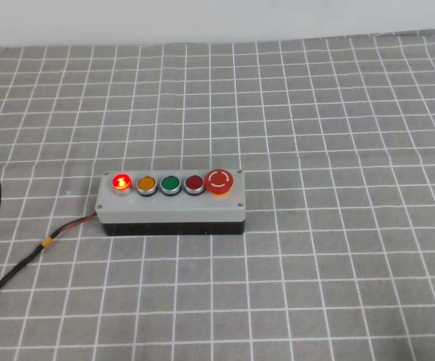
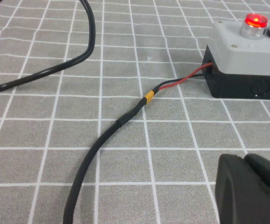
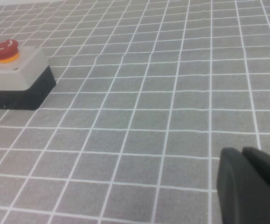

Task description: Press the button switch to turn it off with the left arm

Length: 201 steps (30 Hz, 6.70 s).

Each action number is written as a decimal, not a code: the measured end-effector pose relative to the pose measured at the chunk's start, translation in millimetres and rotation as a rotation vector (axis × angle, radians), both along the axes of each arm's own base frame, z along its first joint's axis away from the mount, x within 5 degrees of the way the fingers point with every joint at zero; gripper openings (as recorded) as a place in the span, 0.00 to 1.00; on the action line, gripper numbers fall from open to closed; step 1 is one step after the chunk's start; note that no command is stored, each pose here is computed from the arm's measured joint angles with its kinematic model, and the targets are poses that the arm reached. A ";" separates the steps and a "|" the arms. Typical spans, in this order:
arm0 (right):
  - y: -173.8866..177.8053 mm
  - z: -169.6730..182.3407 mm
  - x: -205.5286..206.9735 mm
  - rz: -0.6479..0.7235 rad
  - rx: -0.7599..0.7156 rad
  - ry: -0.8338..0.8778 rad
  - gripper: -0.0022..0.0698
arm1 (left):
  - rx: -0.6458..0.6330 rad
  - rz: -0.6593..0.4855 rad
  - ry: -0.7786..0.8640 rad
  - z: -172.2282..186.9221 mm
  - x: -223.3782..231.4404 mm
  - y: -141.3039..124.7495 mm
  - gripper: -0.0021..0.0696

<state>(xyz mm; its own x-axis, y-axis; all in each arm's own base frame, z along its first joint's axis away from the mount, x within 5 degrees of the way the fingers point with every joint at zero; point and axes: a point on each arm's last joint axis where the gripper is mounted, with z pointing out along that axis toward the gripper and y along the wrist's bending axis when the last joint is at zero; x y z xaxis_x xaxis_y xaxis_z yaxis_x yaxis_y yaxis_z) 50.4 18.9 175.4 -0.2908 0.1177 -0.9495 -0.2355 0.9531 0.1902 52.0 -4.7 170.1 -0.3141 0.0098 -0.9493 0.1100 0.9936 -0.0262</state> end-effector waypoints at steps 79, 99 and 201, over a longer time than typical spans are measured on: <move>0.0 0.0 0.0 0.000 0.000 0.000 0.01 | 0.453 -0.102 0.782 107.8 111.0 -5.9 0.02; 0.0 0.0 0.0 0.000 0.000 0.000 0.01 | 0.146 -0.210 0.879 153.5 286.7 -50.4 0.02; 0.0 0.0 0.0 0.000 0.000 0.000 0.01 | 0.006 0.020 0.137 102.4 37.2 -5.7 0.02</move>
<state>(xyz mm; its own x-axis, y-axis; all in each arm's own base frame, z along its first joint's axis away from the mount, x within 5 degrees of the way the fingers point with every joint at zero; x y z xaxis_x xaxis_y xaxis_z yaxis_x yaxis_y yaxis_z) 50.4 18.9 175.4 -0.2908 0.1177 -0.9495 -0.2355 0.9531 0.1902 89.1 -10.4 272.5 -0.4407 0.0077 -0.8976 0.0862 0.9957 -0.0337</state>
